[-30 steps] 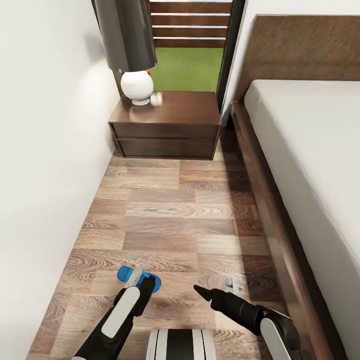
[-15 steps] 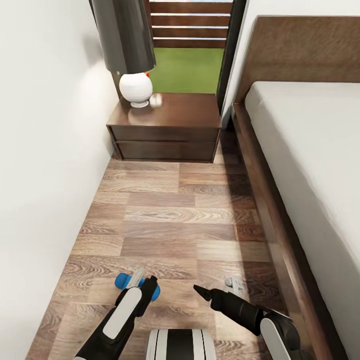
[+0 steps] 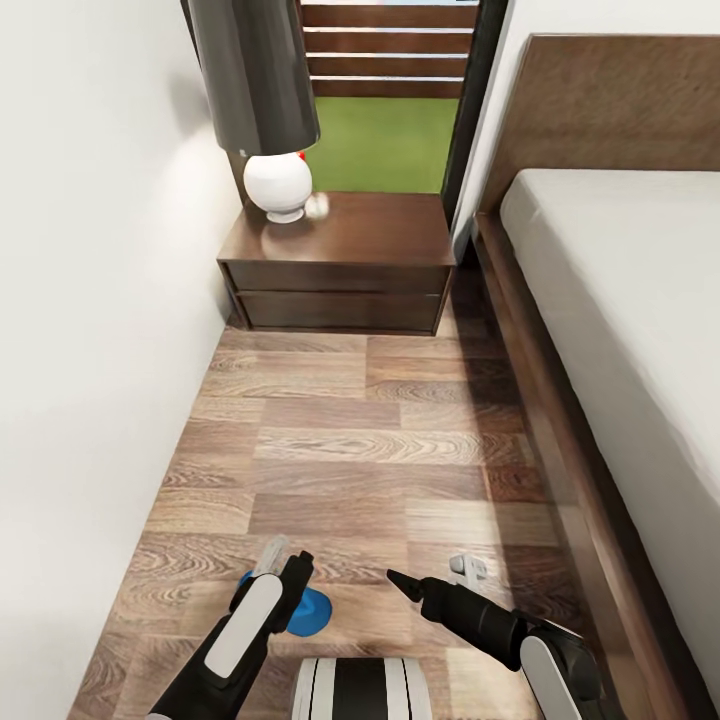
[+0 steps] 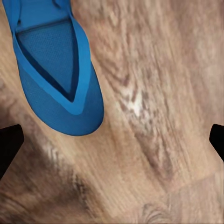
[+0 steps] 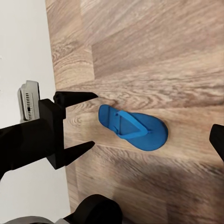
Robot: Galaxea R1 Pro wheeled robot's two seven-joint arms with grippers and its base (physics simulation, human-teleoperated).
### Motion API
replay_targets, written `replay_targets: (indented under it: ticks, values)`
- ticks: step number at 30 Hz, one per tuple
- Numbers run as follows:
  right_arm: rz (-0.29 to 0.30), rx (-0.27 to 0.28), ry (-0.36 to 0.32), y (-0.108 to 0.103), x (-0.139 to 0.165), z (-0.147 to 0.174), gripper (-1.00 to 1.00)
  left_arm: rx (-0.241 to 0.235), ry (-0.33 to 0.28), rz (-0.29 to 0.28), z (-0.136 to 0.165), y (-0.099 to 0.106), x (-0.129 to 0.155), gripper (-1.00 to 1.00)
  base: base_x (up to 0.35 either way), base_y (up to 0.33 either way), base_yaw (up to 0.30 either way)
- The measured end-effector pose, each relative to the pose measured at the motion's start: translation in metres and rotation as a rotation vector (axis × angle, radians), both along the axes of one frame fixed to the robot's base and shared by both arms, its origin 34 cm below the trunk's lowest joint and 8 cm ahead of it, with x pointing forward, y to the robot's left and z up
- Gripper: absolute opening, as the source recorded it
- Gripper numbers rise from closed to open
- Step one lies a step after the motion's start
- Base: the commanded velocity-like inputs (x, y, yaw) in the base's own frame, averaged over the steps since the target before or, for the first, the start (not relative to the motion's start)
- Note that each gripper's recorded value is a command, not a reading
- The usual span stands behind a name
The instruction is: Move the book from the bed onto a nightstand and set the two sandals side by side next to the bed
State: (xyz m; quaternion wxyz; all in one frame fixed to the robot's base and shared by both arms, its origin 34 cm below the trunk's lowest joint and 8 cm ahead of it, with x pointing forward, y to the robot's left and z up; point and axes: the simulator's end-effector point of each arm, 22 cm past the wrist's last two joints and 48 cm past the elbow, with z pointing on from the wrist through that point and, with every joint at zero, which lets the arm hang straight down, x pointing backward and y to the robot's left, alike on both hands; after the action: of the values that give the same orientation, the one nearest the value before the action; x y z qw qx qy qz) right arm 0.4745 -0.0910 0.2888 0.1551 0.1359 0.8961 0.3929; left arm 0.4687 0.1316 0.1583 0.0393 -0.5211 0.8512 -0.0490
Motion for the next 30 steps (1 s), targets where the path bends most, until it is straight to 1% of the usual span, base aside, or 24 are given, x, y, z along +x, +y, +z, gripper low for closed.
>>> replay_targets:
  ticks: [3, 6, 10, 15, 21, 24, 30]
  values:
    - [0.0, 0.0, 0.0, 0.0, 0.0, 0.0, 1.0, 0.004, -0.001, 0.007, 0.0, 0.002, 0.0, 1.0, 0.005, 0.003, 0.0]
    - [0.0, 0.0, 0.0, 0.0, 0.0, 0.0, 1.0, 0.019, -0.006, 0.024, 0.0, 0.006, 0.002, 1.0, 0.002, 0.001, 0.0]
    - [0.0, 0.0, 0.0, 0.0, 0.0, 0.0, 1.0, 0.064, -0.024, 0.078, 0.0, 0.018, 0.006, 1.0, 0.0, 0.0, 0.0]
    - [0.0, 0.0, 0.0, 0.0, 0.0, 0.0, 1.0, 0.083, -0.03, 0.101, 0.001, 0.023, 0.007, 1.0, 0.0, 0.0, 0.0]
    - [0.0, 0.0, 0.0, 0.0, 0.0, 0.0, 1.0, 0.091, -0.029, 0.103, -0.001, 0.025, 0.005, 1.0, 0.0, 0.0, 0.0]
    - [0.001, 0.0, 0.001, 0.0, 0.0, 0.0, 1.0, 0.128, -0.005, 0.073, -0.01, 0.033, -0.004, 1.0, 0.0, 0.0, 0.0]
    - [0.001, 0.0, 0.0, 0.0, 0.0, 0.0, 1.0, 0.168, 0.027, 0.041, -0.022, 0.042, -0.002, 1.0, 0.0, 0.0, 0.0]
